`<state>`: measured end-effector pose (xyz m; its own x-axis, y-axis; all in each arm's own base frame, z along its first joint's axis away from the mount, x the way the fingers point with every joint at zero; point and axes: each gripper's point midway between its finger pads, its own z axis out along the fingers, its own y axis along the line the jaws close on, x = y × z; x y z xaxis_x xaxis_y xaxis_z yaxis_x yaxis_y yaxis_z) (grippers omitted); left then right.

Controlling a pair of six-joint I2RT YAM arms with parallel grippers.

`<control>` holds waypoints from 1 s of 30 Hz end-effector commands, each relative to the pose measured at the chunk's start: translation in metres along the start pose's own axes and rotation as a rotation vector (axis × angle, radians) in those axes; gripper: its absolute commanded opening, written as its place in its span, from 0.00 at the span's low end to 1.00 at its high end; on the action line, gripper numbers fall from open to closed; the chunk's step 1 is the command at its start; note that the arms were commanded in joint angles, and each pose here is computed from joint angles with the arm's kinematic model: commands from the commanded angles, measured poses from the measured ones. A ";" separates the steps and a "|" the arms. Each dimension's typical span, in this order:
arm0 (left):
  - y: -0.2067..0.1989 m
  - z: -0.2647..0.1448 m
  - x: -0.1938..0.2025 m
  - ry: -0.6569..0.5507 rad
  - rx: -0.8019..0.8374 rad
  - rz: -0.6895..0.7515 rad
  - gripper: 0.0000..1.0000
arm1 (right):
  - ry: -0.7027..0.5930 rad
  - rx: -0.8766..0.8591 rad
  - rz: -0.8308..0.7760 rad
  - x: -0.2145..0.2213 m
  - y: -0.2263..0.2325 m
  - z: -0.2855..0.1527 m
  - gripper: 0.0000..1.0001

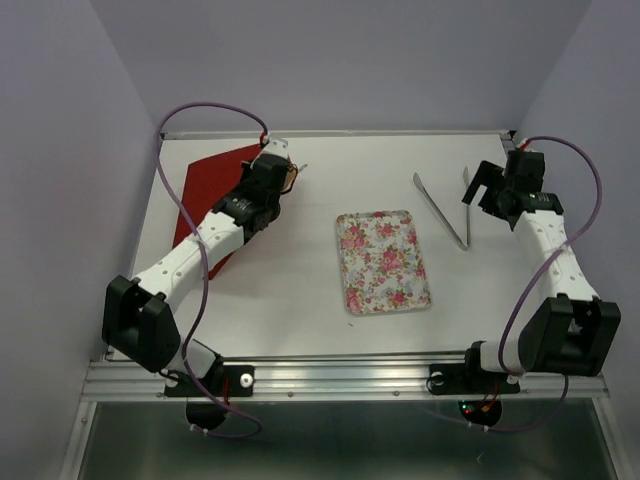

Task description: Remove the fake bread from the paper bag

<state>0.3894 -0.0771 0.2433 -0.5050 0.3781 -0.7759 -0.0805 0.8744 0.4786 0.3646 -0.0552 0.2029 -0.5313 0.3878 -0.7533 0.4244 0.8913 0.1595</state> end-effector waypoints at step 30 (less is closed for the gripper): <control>-0.026 -0.063 0.019 -0.177 0.237 -0.157 0.00 | 0.394 -0.194 -0.556 0.109 0.001 0.156 1.00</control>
<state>0.3317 -0.1025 0.2212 -0.4276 0.3095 -0.8493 0.0347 0.9445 0.3267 0.3901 -0.0410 0.0222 -0.8940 -0.1486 -0.4227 -0.1503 0.9882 -0.0296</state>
